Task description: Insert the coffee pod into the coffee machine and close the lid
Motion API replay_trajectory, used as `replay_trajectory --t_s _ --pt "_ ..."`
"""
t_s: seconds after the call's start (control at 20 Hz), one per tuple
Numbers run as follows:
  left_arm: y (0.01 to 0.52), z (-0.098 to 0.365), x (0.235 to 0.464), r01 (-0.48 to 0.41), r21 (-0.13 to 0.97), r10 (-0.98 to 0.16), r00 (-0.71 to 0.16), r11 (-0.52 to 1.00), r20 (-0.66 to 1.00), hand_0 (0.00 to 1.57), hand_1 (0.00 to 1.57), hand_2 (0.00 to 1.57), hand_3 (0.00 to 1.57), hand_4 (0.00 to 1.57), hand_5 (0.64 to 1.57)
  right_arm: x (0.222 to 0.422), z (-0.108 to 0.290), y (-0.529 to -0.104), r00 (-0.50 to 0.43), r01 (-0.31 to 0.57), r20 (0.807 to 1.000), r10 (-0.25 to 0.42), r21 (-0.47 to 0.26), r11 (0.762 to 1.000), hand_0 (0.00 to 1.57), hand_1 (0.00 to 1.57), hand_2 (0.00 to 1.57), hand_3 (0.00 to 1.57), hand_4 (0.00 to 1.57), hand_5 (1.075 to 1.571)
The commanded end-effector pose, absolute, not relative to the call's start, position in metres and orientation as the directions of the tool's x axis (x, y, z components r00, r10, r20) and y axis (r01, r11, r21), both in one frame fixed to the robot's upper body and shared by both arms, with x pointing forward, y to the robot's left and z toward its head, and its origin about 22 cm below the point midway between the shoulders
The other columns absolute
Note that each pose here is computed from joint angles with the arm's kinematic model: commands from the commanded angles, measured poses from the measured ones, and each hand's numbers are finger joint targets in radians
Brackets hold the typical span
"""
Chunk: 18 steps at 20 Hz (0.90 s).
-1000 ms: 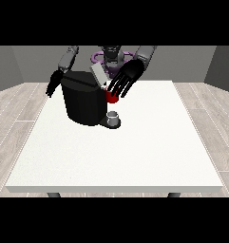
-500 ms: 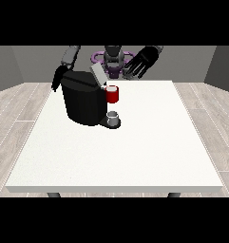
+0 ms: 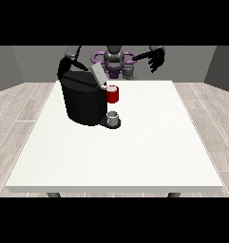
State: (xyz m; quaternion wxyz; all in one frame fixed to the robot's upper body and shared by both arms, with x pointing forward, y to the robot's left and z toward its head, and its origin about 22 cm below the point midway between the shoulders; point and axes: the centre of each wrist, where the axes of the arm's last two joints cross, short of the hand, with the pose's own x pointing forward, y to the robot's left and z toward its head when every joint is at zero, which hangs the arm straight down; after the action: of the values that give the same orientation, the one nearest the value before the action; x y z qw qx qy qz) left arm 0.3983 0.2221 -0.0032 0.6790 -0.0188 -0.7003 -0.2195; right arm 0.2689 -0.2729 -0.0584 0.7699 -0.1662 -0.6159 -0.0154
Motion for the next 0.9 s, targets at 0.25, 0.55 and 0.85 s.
replay_trajectory --t_s 0.25,0.55,0.85 --pt "0.237 -0.071 0.344 0.307 0.126 -0.168 0.116 0.943 0.979 0.00 0.00 0.00 0.00 0.39 1.571 0.286 -0.022 -0.251 0.093 0.053 0.983 0.160 -0.166 0.985 0.00 0.00 0.00 0.00 0.00 1.571" --pt "0.229 -0.056 0.348 0.313 0.065 -0.106 0.115 0.947 0.988 0.00 0.00 0.00 0.00 0.37 1.571 0.308 0.014 -0.275 0.016 0.030 0.972 0.236 -0.236 0.971 0.00 0.00 0.00 0.00 0.25 1.571" --pt "0.220 -0.043 0.340 0.322 0.089 -0.107 0.040 0.943 0.993 0.00 0.00 0.00 0.00 0.40 1.571 0.334 0.036 -0.286 0.048 0.073 0.979 0.199 -0.202 0.977 0.00 0.00 0.00 0.00 0.00 1.571"
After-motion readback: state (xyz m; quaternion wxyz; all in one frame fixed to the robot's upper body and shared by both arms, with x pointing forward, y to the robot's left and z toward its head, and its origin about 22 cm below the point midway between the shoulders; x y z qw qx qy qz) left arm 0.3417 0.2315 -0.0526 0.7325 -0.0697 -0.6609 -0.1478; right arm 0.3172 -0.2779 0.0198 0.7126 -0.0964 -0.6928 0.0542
